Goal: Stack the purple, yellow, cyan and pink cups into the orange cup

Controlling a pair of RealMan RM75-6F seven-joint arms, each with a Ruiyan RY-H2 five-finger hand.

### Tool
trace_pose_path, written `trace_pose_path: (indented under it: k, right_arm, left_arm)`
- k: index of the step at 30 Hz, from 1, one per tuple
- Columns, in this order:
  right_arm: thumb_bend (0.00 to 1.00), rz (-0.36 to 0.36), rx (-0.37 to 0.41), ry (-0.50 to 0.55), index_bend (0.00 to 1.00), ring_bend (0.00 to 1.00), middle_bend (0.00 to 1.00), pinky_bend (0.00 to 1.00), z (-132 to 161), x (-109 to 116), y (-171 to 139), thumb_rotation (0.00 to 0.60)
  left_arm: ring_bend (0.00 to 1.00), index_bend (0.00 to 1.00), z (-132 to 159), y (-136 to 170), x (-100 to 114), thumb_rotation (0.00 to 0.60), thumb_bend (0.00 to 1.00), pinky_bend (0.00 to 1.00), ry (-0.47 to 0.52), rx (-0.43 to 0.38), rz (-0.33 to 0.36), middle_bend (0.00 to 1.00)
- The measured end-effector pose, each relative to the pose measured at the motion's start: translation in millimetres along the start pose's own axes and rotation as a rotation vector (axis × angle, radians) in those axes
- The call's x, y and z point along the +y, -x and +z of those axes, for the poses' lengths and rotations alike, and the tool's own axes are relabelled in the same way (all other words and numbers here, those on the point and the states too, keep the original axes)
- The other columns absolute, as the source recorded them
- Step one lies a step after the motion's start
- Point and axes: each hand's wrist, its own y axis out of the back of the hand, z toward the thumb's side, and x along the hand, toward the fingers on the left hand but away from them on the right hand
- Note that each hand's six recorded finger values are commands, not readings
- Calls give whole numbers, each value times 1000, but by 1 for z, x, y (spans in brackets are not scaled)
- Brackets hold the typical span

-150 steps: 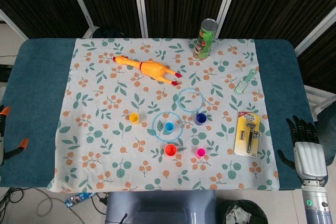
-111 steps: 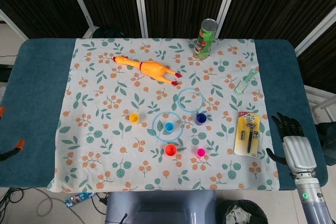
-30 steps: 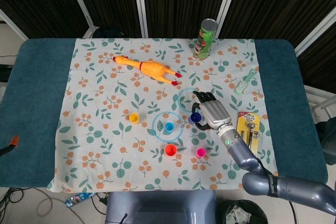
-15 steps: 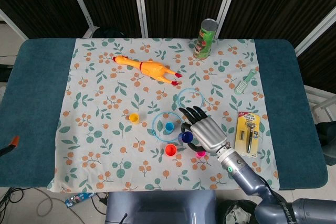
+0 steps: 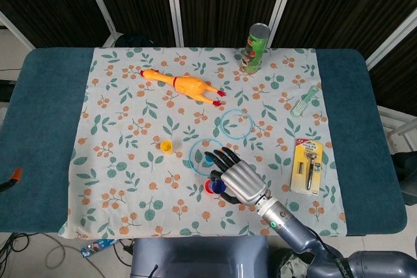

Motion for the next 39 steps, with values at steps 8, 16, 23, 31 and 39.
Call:
trace_pose_path:
  k: [8, 16, 23, 31, 39]
  right_arm:
    - [420, 11, -4, 6, 488, 0, 0, 77, 0, -8, 7, 600]
    - [421, 22, -21, 9, 488, 0, 0, 77, -5, -14, 13, 600]
    - [420, 33, -24, 8, 489, 0, 0, 77, -6, -20, 16, 600]
    - [420, 50, -18, 11, 488, 0, 0, 77, -3, -27, 15, 600]
    - [420, 66, -12, 9, 140, 0, 0, 77, -2, -32, 16, 600]
  left_arm:
    - [0, 27, 1, 0, -1, 600, 220, 0, -2, -2, -2, 0]
    - [0, 27, 1, 0, -1, 600, 220, 0, -5, -1, 0, 0]
    - [0, 27, 1, 0, -1, 600, 220, 0, -7, -2, -1, 0]
    - [0, 27, 2, -1, -2, 600, 220, 0, -8, -2, -1, 0]
    - [0, 27, 2, -1, -1, 600, 220, 0, -8, -1, -1, 0]
